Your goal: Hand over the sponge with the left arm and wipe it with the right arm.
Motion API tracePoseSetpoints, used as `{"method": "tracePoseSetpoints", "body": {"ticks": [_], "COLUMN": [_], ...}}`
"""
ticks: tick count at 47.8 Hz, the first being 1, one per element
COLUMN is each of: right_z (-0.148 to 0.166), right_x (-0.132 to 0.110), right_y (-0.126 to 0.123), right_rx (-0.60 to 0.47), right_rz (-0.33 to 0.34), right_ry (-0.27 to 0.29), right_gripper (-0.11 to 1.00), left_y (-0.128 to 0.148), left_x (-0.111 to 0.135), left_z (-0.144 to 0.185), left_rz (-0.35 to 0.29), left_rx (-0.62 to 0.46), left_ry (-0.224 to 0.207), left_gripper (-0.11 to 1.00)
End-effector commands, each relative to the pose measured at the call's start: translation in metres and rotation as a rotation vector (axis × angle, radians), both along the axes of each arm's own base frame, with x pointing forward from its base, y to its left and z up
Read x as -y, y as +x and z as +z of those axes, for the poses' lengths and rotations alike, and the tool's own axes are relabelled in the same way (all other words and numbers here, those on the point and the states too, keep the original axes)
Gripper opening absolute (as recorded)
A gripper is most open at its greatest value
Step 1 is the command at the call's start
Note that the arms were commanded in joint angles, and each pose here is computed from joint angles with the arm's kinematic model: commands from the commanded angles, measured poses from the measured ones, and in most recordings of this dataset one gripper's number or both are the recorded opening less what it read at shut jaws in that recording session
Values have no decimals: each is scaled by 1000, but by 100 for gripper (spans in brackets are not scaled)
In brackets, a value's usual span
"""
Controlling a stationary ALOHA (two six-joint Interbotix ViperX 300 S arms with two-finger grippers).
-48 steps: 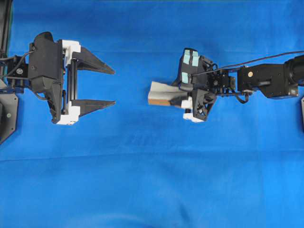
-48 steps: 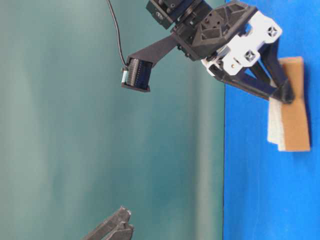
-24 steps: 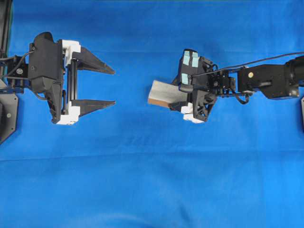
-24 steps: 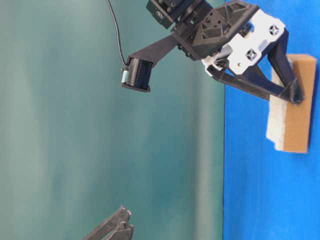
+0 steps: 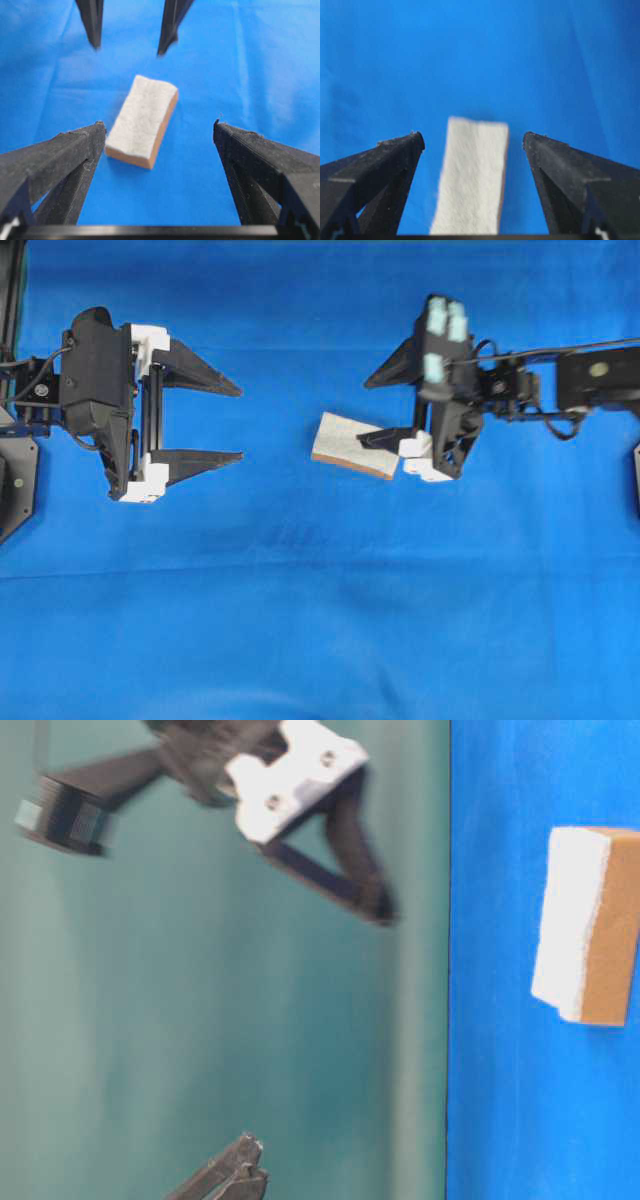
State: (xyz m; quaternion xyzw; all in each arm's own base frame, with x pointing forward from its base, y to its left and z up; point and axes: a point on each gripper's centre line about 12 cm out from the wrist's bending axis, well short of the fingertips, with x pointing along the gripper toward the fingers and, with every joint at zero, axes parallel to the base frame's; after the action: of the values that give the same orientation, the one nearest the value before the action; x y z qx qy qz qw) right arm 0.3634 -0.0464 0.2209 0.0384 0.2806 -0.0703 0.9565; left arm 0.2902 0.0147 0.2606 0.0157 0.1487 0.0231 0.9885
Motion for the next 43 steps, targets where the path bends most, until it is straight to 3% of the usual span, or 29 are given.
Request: {"method": "tracePoseSetpoints", "body": {"ticks": [1, 28, 43], "right_z": [22, 25, 47], "right_x": [-3, -9, -14], "right_y": [-4, -11, -53], "right_rx": [59, 70, 146], "right_rz": [7, 24, 25], "right_ry": [-9, -12, -19], "right_gripper": [74, 74, 74], "left_y": [2, 0, -24], "left_x": [0, 0, 2], "left_z": [7, 10, 27], "left_rz": [-2, 0, -2], "left_rx": [26, 29, 54], "left_ry": [4, -5, -4], "left_gripper": [90, 90, 90]}}
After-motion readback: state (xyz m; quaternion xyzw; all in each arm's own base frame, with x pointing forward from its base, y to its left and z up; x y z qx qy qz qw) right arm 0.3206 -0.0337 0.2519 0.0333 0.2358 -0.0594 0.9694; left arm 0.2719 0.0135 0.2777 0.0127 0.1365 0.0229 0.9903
